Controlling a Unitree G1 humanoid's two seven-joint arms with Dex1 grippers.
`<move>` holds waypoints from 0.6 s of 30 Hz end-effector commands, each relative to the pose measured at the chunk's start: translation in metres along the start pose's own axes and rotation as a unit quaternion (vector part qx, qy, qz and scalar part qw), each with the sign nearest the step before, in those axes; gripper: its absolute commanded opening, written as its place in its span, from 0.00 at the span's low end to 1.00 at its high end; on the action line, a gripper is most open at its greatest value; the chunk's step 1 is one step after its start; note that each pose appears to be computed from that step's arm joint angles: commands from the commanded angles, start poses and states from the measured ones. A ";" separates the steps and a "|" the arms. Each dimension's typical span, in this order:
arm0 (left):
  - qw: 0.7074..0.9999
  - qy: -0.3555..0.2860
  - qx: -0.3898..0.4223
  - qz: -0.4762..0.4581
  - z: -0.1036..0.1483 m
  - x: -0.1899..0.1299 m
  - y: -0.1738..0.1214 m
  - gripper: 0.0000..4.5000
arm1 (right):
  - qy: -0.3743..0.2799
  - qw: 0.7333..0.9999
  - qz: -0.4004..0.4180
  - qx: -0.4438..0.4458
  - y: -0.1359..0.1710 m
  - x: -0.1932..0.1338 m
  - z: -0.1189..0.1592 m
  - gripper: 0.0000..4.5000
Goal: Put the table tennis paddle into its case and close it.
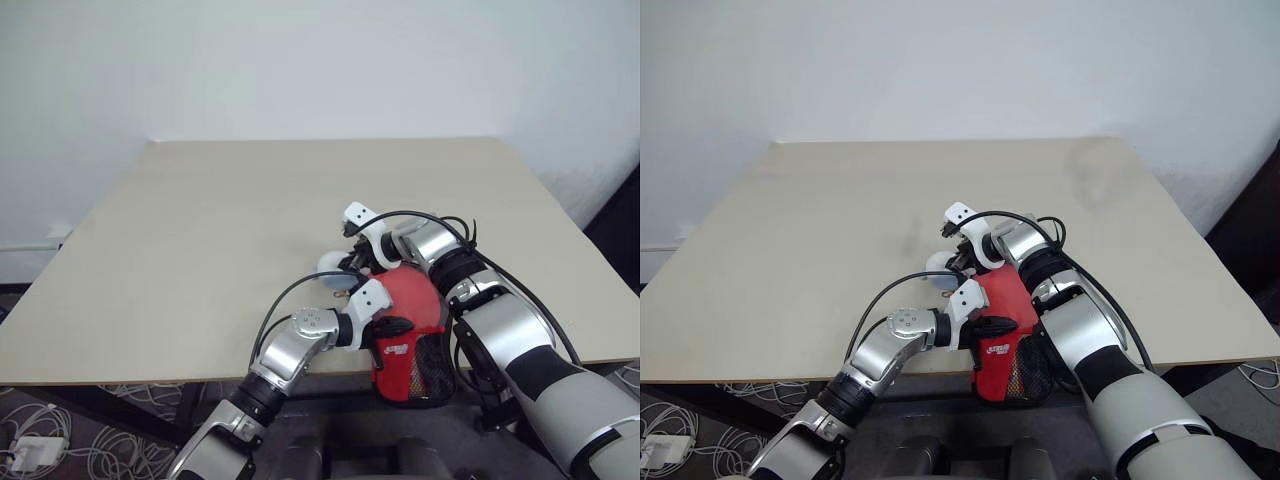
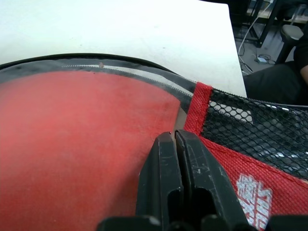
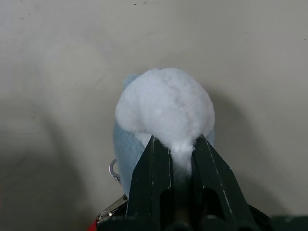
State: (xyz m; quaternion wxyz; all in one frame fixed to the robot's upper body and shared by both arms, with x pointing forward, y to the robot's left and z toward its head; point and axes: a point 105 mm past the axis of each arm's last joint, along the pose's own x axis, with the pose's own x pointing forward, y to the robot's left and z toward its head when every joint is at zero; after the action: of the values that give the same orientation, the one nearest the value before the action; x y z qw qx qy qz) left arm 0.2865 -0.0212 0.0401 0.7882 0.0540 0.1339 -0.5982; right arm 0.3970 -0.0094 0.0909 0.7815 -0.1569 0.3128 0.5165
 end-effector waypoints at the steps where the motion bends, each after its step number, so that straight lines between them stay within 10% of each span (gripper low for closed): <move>1: 0.998 0.028 -0.008 0.048 -0.010 -0.006 0.018 0.00 | -0.011 1.000 0.001 -0.015 0.002 0.000 0.009 0.00; 18: 0.998 0.033 -0.022 0.058 -0.015 -0.008 0.015 0.00 | -0.131 0.988 -0.078 0.003 -0.012 -0.005 0.052 0.00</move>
State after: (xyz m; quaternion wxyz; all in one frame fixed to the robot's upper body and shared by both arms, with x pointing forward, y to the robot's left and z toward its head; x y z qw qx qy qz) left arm 0.2898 -0.0193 0.0411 0.8014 0.0532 0.1370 -0.5798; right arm 0.4081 0.0038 0.0927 0.8270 -0.1128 0.2667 0.4819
